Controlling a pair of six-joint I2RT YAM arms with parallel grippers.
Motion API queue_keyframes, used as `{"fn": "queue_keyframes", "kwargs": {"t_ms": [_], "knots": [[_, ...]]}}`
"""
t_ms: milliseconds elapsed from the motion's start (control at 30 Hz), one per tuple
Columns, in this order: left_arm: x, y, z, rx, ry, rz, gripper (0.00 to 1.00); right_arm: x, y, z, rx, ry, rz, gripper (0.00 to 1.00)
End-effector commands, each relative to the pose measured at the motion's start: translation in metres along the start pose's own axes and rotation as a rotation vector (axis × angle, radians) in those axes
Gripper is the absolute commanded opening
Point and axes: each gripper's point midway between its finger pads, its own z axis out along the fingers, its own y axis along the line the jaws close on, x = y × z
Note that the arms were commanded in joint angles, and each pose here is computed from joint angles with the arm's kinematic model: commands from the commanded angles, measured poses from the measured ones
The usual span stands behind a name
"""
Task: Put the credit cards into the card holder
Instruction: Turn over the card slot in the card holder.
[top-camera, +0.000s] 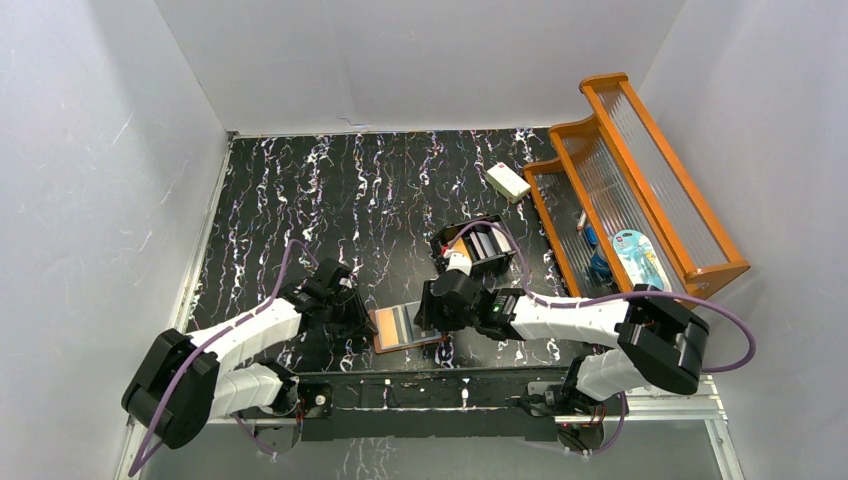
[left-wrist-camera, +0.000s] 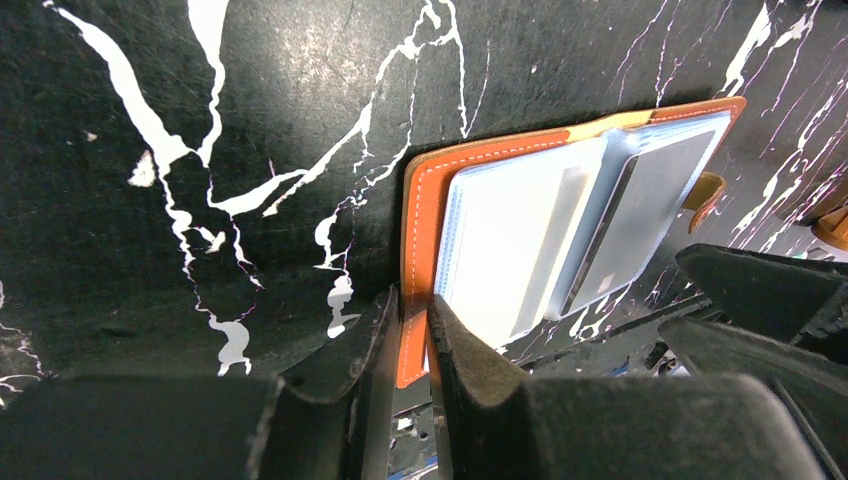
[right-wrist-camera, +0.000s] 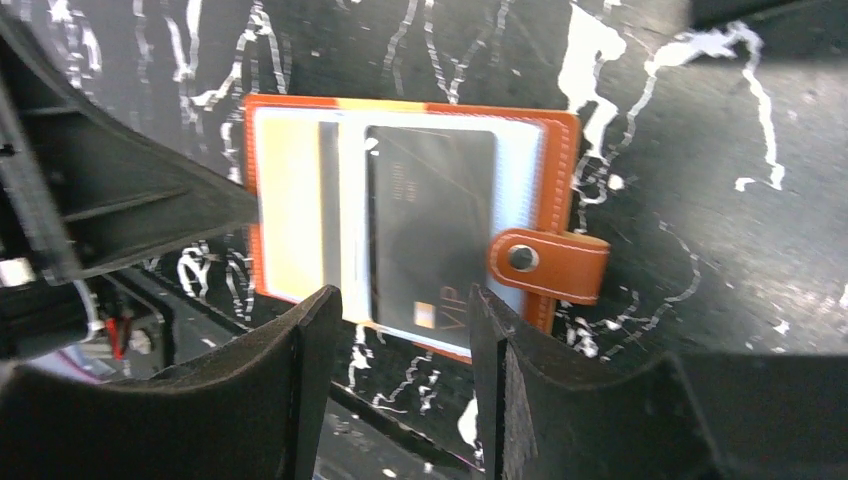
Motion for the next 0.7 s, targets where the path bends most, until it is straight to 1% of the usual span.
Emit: {"fn": "queue_keyframes", "kwargs": {"t_ms": [0, 167, 333, 467, 667], "knots": [[0.002, 0.003, -0.001, -0.015, 0.013, 0.007, 0.16, -0.004, -0.02, 0.0, 0.106, -0.018, -0.03, 0.58], [0.002, 0.003, -0.001, -0.012, 0.014, 0.006, 0.16, 0.001, -0.028, 0.006, 0.137, -0.004, -0.051, 0.58], [0.001, 0.001, 0.0, -0.008, 0.014, 0.005, 0.16, 0.006, -0.018, 0.013, 0.072, 0.017, -0.053, 0.58], [0.001, 0.0, 0.001, -0.011, 0.023, 0.006, 0.16, 0.004, -0.013, 0.011, 0.049, 0.01, -0.049, 0.58], [0.001, -0.001, 0.001, -0.008, 0.023, 0.01, 0.16, -0.007, -0.018, 0.0, 0.119, -0.007, -0.076, 0.58]]}}
